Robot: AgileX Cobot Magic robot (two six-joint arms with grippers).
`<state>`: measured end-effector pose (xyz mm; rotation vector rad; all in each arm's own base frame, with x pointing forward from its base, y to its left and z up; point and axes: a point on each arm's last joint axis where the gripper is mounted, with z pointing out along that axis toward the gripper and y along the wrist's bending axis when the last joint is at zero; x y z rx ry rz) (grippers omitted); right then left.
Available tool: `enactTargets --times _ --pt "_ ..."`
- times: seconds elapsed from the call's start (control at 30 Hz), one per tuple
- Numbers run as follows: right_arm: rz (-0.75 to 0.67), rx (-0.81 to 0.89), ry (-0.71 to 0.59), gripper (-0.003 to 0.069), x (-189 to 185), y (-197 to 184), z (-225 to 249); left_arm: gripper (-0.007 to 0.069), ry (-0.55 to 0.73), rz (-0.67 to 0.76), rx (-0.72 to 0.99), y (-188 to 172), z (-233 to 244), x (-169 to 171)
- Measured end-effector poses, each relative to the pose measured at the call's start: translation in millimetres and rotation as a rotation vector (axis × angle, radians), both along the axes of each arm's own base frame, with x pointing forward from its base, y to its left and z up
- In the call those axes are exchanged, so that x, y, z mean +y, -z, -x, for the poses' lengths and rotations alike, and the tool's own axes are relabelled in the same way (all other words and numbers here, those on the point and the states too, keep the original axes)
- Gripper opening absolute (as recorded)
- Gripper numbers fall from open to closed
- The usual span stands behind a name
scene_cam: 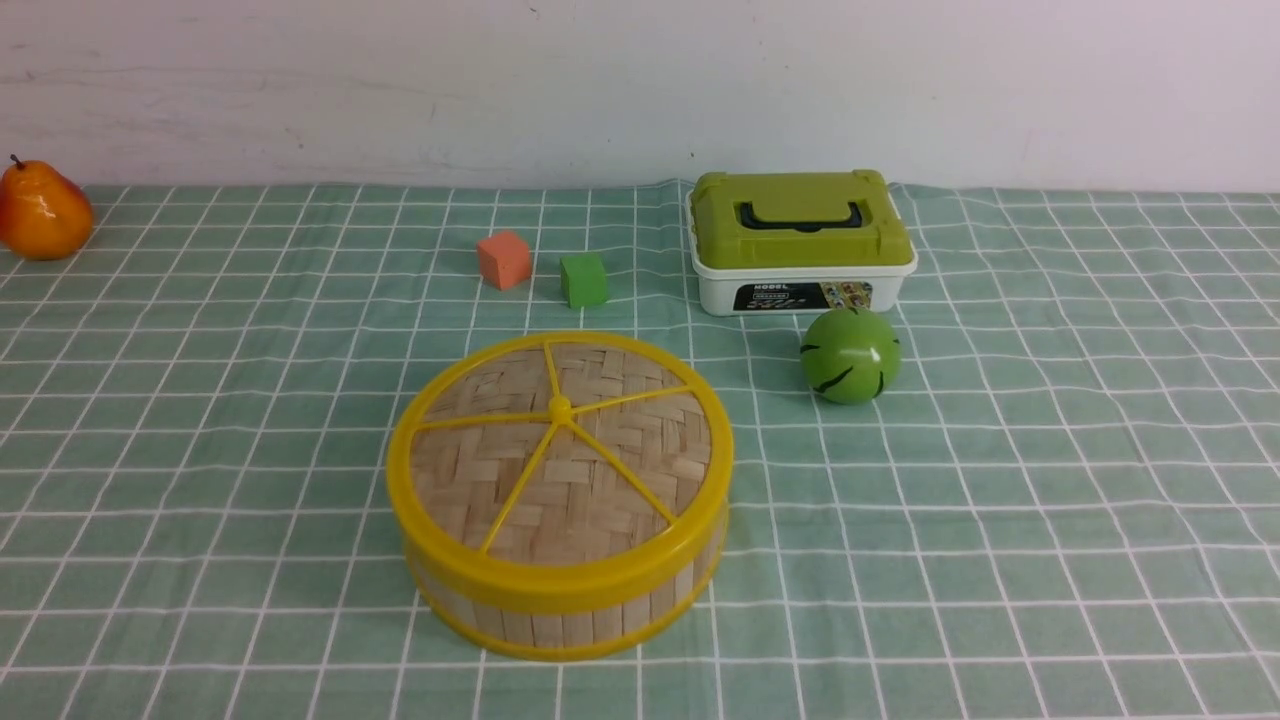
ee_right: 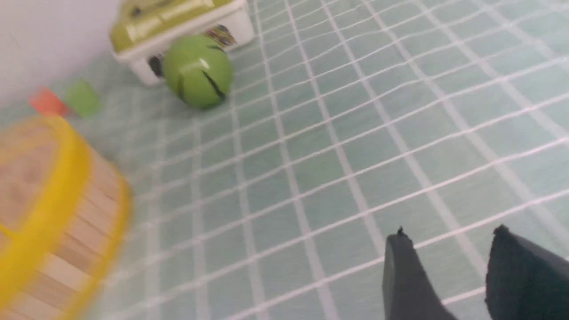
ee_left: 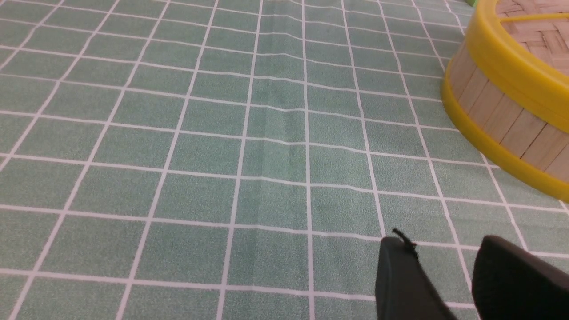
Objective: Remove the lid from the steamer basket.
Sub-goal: Use the right arm to lift the lid of the steamer
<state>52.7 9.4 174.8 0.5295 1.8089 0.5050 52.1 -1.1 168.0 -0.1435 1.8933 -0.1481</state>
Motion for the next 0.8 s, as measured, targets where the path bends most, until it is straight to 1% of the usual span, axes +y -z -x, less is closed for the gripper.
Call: enactTargets --times 0.03,0.07,0.1,0.13,0.17,0.23,0.37,0.5,0.53,0.57,0.6,0.63,0.7,0.73,0.77,0.8 --pt "-0.239 0.01 0.011 0.0241 5 -1 0 0.0239 0.0 0.0 0.0 0 0 0" --pt "-0.282 0.01 0.011 0.0241 6 -1 0 0.0239 0.0 0.0 0.0 0 0 0" --pt "-0.427 0.02 0.016 0.0241 9 -1 0 0.0239 0.0 0.0 0.0 0 0 0" --pt "-0.508 0.023 0.016 0.0241 11 -3 0 0.0239 0.0 0.0 0.0 0 0 0" --pt "-0.55 0.021 0.016 0.0241 11 -4 0 0.0239 0.0 0.0 0.0 0 0 0" --pt "-0.59 0.016 0.014 0.0241 12 -5 0 0.0239 0.0 0.0 0.0 0 0 0" --pt "-0.554 0.008 0.003 0.0241 12 -5 0 0.0239 0.0 0.0 0.0 0 0 0" --pt "-0.438 0.009 -0.047 0.0241 14 -4 1 0.0239 0.0 0.0 0.0 0 0 0" --pt "-0.375 0.011 -0.076 0.0241 15 -4 1 0.0239 0.0 0.0 0.0 0 0 0" --pt "-0.271 0.005 -0.13 0.024 18 -7 3 0.0239 0.0 0.0 0.0 0 0 0" --pt "-0.255 0.003 -0.143 0.0239 18 -9 3 0.0239 0.0 0.0 0.0 0 0 0" --pt "-0.167 -0.028 -0.191 0.023 20 -20 6 0.0239 0.0 0.0 0.0 0 0 0" --pt "-0.053 -0.077 -0.237 0.0193 22 -41 8 0.0239 0.0 0.0 0.0 0 0 0" --pt "0.04 -0.104 -0.267 0.0132 23 -69 8 0.0239 0.0 0.0 0.0 0 0 0" --pt "0.052 -0.107 -0.267 0.0123 22 -73 8 0.0239 0.0 0.0 0.0 0 0 0" --pt "0.126 -0.087 -0.291 0.0064 22 -95 4 0.0239 0.0 0.0 0.0 0 0 0"
